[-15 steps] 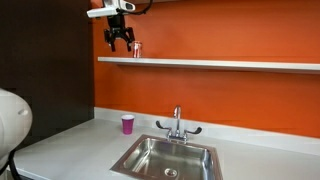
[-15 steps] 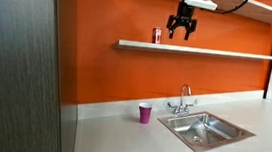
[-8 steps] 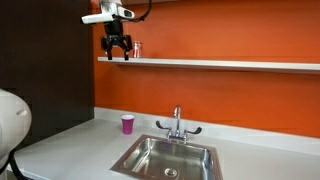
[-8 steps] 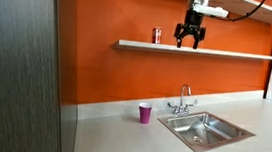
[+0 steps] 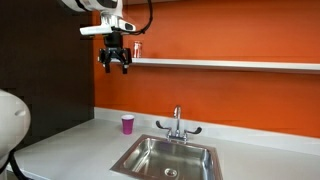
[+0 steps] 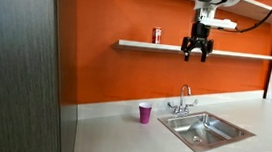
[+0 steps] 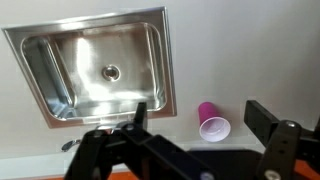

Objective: Put the can on the shelf

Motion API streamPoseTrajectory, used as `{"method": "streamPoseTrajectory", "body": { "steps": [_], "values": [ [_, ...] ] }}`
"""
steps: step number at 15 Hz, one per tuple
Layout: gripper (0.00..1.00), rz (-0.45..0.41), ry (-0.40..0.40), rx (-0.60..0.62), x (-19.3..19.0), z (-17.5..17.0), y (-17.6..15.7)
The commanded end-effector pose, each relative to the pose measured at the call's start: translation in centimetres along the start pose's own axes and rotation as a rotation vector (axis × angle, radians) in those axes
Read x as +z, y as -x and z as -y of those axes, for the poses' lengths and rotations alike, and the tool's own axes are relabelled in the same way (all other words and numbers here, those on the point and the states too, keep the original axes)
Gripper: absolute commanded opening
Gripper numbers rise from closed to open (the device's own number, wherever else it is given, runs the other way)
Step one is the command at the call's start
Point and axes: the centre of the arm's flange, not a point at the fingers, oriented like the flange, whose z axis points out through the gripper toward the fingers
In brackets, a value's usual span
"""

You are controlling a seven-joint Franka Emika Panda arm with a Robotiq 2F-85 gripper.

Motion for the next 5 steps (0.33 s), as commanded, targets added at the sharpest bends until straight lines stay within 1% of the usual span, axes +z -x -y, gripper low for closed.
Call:
{"method": "streamPoseTrajectory", "body": {
  "steps": [1, 5],
  "values": [
    [1.0, 0.011, 0.0, 0.004, 0.54, -0.18, 0.17],
    [1.0, 0.029, 0.0, 0.009, 1.35, -0.42, 0.43]
  ]
}}
